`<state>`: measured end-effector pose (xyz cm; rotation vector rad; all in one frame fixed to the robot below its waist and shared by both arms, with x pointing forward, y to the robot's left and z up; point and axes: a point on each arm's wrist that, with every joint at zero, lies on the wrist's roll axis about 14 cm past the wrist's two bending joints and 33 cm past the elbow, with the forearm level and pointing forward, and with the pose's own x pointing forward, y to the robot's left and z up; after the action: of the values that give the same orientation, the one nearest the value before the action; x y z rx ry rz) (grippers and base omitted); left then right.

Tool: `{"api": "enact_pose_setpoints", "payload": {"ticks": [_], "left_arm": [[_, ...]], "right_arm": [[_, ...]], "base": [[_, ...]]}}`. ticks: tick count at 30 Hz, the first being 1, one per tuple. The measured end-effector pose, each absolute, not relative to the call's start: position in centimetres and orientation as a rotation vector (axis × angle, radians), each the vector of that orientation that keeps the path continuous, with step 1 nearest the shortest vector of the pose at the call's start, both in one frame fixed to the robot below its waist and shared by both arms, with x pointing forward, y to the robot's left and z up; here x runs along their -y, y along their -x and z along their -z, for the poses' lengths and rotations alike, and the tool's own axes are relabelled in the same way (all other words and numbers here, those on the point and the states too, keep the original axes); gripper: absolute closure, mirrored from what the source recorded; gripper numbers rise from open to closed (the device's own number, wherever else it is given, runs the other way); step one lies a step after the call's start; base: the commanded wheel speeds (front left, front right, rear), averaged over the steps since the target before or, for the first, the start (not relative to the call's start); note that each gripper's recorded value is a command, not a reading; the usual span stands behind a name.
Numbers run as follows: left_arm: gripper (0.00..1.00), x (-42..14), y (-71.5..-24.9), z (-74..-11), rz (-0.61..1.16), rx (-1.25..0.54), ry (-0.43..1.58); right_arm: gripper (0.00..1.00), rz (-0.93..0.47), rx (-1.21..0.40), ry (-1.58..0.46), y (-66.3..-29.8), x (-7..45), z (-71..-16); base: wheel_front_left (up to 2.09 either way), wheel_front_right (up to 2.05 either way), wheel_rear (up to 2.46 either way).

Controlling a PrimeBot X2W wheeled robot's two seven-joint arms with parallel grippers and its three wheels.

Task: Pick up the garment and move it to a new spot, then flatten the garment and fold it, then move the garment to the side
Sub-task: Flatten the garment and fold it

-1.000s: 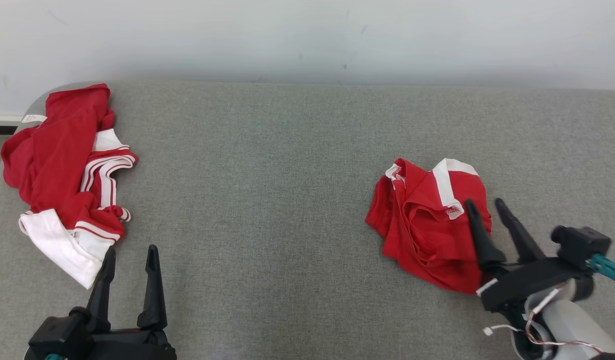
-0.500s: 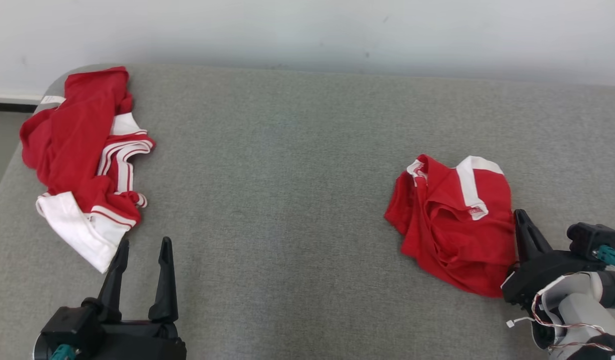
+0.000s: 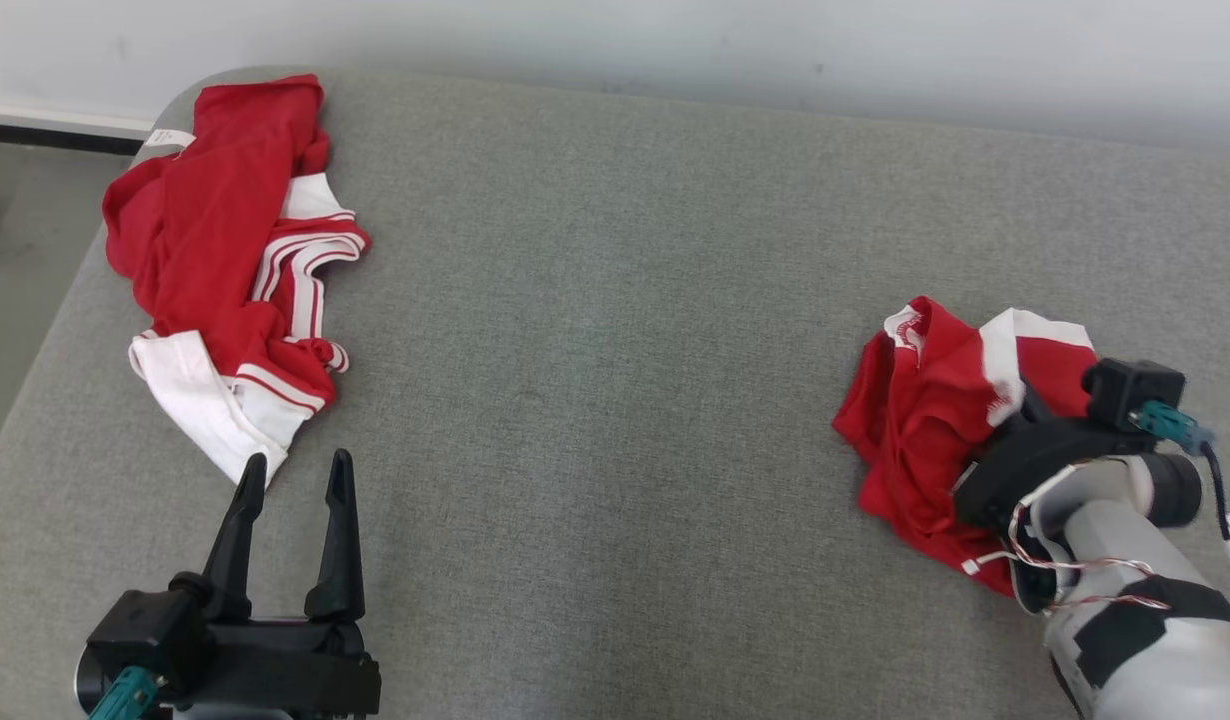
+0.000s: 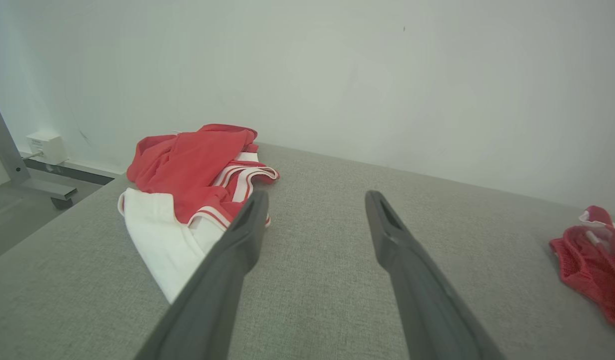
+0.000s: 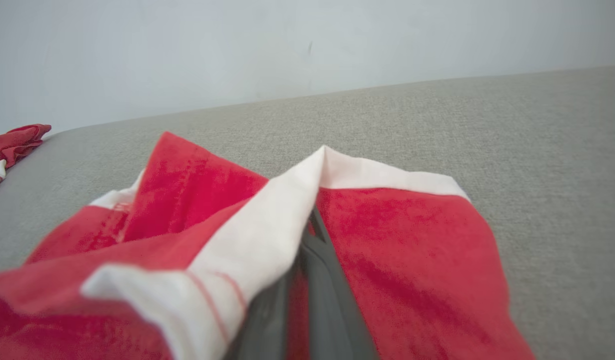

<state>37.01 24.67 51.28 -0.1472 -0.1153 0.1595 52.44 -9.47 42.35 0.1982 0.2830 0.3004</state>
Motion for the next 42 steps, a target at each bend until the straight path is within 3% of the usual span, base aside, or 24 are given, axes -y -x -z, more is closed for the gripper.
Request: {"api": "enact_pose_setpoints", "payload": {"ticks": [14,22,32,42], "left_arm": [[0.0,-25.3,-36.7,-50.8,-0.184,0.102,0.149],[0.0,-24.9,-37.1,-50.9,-0.171,0.105,0.154],[0.0,-23.9,-37.9,-51.6,-0.134,0.127,0.153],[0.0,-21.7,-38.4,-52.4,-0.06,0.15,0.146]], "right_arm": [[1.0,-0.499,-0.26,-0.262,-50.5,0.4,-43.4],[1.0,-0.55,-0.213,-0.276,-49.4,-1.3,-44.7],[1.0,-0.463,-0.027,-0.242,-49.8,4.2,-49.6],[1.0,-0.269,0.06,-0.175,-46.7,13.3,-51.4]], "base": [[0.0,0.0,0.0],[0.0,0.0,0.0],[0.0,0.0,0.0],[0.0,0.0,0.0]]}}
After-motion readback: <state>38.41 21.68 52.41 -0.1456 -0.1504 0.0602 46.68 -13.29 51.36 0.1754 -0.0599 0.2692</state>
